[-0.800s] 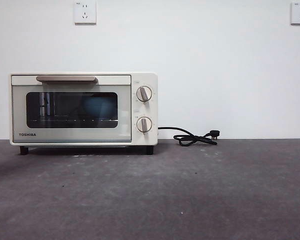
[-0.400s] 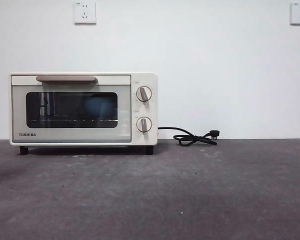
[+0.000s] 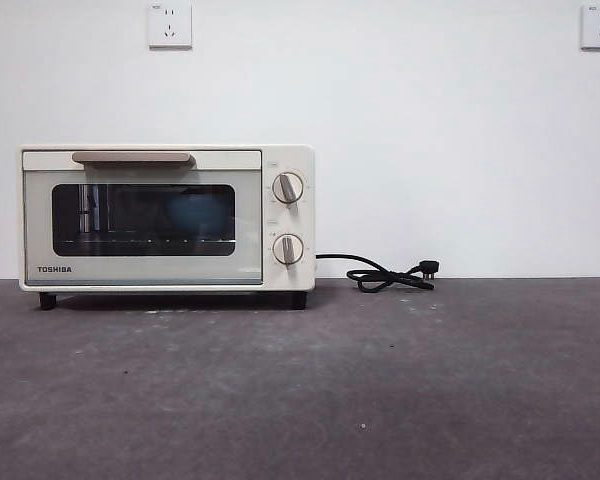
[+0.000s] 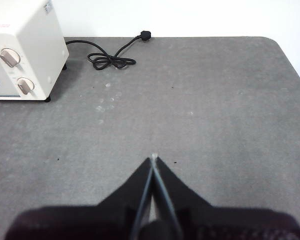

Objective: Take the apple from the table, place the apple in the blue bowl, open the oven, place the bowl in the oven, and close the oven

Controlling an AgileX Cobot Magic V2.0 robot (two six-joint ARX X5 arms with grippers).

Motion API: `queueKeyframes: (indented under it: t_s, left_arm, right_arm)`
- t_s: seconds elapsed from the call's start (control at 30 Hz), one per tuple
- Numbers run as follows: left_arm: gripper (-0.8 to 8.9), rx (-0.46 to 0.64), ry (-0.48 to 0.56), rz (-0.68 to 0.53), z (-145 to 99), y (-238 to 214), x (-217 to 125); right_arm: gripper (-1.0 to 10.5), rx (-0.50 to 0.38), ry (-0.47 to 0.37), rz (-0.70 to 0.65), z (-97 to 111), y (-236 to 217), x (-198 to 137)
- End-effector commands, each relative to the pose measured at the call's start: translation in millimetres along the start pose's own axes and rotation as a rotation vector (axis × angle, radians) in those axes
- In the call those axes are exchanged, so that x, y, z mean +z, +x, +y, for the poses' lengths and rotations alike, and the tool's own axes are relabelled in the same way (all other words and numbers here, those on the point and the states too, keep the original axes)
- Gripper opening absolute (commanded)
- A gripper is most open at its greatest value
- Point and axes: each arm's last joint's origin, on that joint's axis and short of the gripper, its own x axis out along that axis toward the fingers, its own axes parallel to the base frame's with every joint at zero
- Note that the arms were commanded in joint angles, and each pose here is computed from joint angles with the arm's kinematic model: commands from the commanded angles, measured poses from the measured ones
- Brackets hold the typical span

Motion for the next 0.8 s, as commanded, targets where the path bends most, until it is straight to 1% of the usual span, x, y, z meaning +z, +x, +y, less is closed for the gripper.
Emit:
queueKeyframes:
  t_s: [0.03, 0.1, 0.2, 0.3, 0.4, 0.8]
  left_arm:
    - [-0.04, 0.001, -0.022, -0.001, -0.6, -0.7, -8.1]
    - [-0.04, 0.010, -0.022, 0.036, -0.5, -1.7, -12.6]
    - [-0.04, 0.072, -0.023, 0.112, 1.0, -2.3, -19.7]
    - [-0.04, 0.094, -0.021, 0.195, 1.1, -3.5, -27.6]
    - [-0.04, 0.091, -0.003, 0.194, 0.9, -3.5, -27.4]
    - [-0.04, 0.081, -0.002, 0.195, 0.4, -3.0, -27.3]
  right_arm:
    - [0.0, -0.005, 0.004, 0.001, 1.0, 1.0, -0.6]
    - [0.0, -0.005, 0.004, 0.001, 1.0, 1.0, -0.6]
    - [0.0, -0.005, 0.004, 0.001, 1.0, 1.0, -0.6]
    - [0.0, -0.005, 0.004, 0.001, 1.0, 1.0, -0.6]
    - [0.0, -0.005, 0.004, 0.001, 1.0, 1.0, -0.6]
    - [0.0, -0.005, 0.004, 0.001, 1.0, 1.0, -0.6]
